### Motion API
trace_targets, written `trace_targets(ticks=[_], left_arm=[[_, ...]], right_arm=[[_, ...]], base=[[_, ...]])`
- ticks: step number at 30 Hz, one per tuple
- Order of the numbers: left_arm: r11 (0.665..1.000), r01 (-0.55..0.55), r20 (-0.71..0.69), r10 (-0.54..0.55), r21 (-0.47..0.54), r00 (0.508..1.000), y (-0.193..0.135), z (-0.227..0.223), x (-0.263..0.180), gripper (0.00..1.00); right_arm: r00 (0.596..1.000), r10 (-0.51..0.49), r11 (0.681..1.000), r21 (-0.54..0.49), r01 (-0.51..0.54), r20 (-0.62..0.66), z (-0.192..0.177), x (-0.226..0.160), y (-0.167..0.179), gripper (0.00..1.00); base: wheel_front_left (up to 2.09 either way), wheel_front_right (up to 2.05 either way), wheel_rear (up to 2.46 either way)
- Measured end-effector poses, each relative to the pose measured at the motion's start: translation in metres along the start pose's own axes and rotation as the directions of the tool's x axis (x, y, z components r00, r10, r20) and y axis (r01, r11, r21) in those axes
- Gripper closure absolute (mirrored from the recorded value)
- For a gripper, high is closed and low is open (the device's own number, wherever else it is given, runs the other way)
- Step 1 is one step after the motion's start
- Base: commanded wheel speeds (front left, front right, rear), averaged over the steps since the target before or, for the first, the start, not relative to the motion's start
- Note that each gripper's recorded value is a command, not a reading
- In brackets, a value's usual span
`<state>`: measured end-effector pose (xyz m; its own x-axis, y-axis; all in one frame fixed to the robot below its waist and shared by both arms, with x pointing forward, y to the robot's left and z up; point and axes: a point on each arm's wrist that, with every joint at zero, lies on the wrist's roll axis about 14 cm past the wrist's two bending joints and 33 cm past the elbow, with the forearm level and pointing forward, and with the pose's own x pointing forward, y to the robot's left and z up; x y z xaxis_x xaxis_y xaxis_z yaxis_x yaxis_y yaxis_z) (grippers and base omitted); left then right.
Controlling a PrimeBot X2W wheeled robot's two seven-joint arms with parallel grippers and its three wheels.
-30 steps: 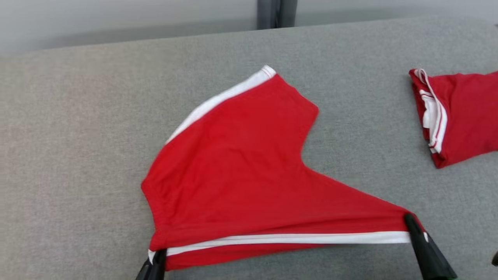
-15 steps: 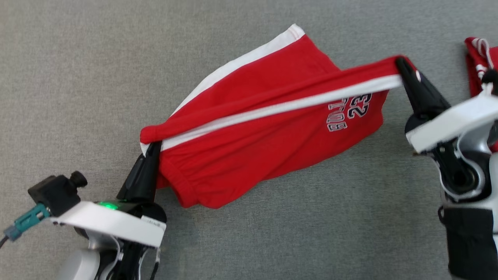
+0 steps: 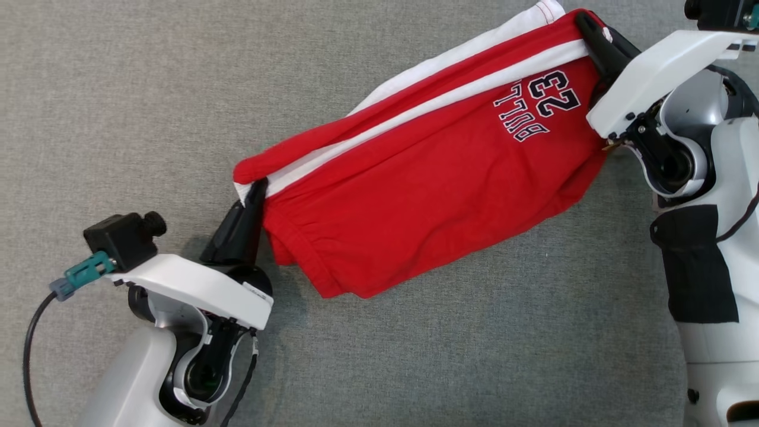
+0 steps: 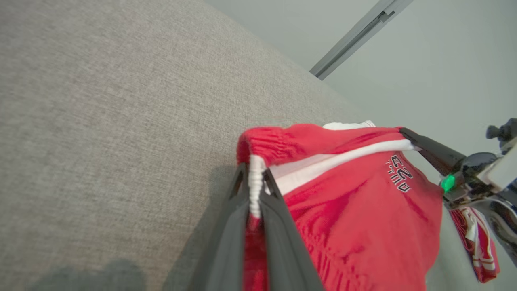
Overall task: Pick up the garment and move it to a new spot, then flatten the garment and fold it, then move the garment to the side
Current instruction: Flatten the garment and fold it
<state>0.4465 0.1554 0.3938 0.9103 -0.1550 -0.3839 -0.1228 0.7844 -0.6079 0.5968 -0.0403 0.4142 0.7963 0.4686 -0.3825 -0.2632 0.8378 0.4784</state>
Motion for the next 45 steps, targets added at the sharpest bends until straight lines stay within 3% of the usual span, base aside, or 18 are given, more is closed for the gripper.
trace_targets(ticks=[4,5,6,7,8,9,10,15,23,31,39,40,41,42,45], left_arm=[[1.000,0.013,-0.014,-0.013,0.011,1.000,-0.004,-0.001,0.001,1.00],[1.000,0.014,-0.015,-0.013,0.016,1.000,-0.005,-0.002,0.001,1.00],[1.000,0.012,-0.013,-0.011,0.019,1.000,-0.005,-0.001,0.002,1.00],[1.000,0.012,-0.013,-0.012,0.020,1.000,-0.006,-0.001,0.002,0.85],[1.000,0.012,-0.012,-0.011,0.022,1.000,-0.006,-0.001,0.001,0.64],[0.999,0.012,-0.010,-0.012,0.030,1.000,-0.007,0.000,0.001,0.14],[0.999,0.011,-0.010,-0.011,0.033,1.000,-0.007,0.000,0.001,0.00],[0.986,0.016,-0.007,-0.015,0.168,1.000,-0.010,0.002,-0.014,0.00],[0.929,-0.010,0.104,-0.031,0.369,0.994,-0.021,0.023,-0.039,0.00],[0.928,-0.047,0.186,-0.024,0.370,0.982,-0.018,0.030,-0.040,0.00],[0.928,-0.084,0.207,0.007,0.363,0.978,-0.004,0.030,-0.039,0.00],[0.928,-0.088,0.209,0.011,0.362,0.978,-0.003,0.030,-0.038,0.00],[0.929,-0.091,0.212,0.013,0.359,0.977,-0.002,0.030,-0.038,0.00],[0.929,-0.093,0.214,0.016,0.357,0.977,-0.001,0.029,-0.038,0.00],[0.930,-0.097,0.215,0.020,0.355,0.976,0.000,0.029,-0.039,0.00]], right_arm=[[1.000,0.000,1.000,-0.019,0.000,0.000,0.004,0.003,0.002,1.00],[1.000,0.001,1.000,-0.026,-0.001,-0.005,0.003,0.003,0.003,0.86],[1.000,0.005,0.999,-0.044,-0.006,-0.013,0.002,0.003,0.005,0.59],[1.000,0.011,0.998,-0.069,-0.012,-0.022,0.000,0.003,0.007,0.00],[0.999,0.016,0.995,-0.093,-0.018,-0.030,0.000,0.002,0.010,0.00],[0.999,0.020,0.993,-0.113,-0.024,-0.034,0.000,0.001,0.012,0.00],[0.999,0.028,0.991,-0.128,-0.032,-0.033,0.002,-0.001,0.014,0.00],[0.998,0.063,0.949,-0.310,-0.065,-0.016,0.021,-0.025,0.028,0.00],[0.995,-0.027,0.911,-0.412,-0.014,-0.095,0.030,-0.064,-0.004,0.00],[0.956,-0.067,0.928,-0.370,-0.046,-0.287,-0.025,-0.039,-0.018,0.00],[0.924,-0.095,0.909,-0.412,-0.071,-0.369,-0.050,-0.009,-0.017,0.00],[0.921,-0.093,0.910,-0.407,-0.075,-0.378,-0.052,-0.007,-0.016,0.29],[0.923,-0.086,0.911,-0.404,-0.080,-0.376,-0.052,-0.004,-0.013,0.29],[0.925,-0.080,0.911,-0.403,-0.083,-0.372,-0.052,-0.002,-0.010,1.00],[0.927,-0.043,0.926,-0.362,-0.103,-0.373,-0.055,-0.003,0.004,1.00]], base=[[0.00,0.00,0.00],[0.00,0.00,0.00],[0.00,0.00,0.00],[0.00,0.00,0.00],[0.00,0.00,0.00],[0.00,0.00,0.00],[0.00,0.00,0.00],[0.00,0.00,0.00],[0.00,0.00,0.00],[0.00,0.00,0.00],[0.00,0.00,0.00],[0.00,0.00,0.00],[0.00,0.00,0.00],[0.00,0.00,0.00],[0.00,0.00,0.00]])
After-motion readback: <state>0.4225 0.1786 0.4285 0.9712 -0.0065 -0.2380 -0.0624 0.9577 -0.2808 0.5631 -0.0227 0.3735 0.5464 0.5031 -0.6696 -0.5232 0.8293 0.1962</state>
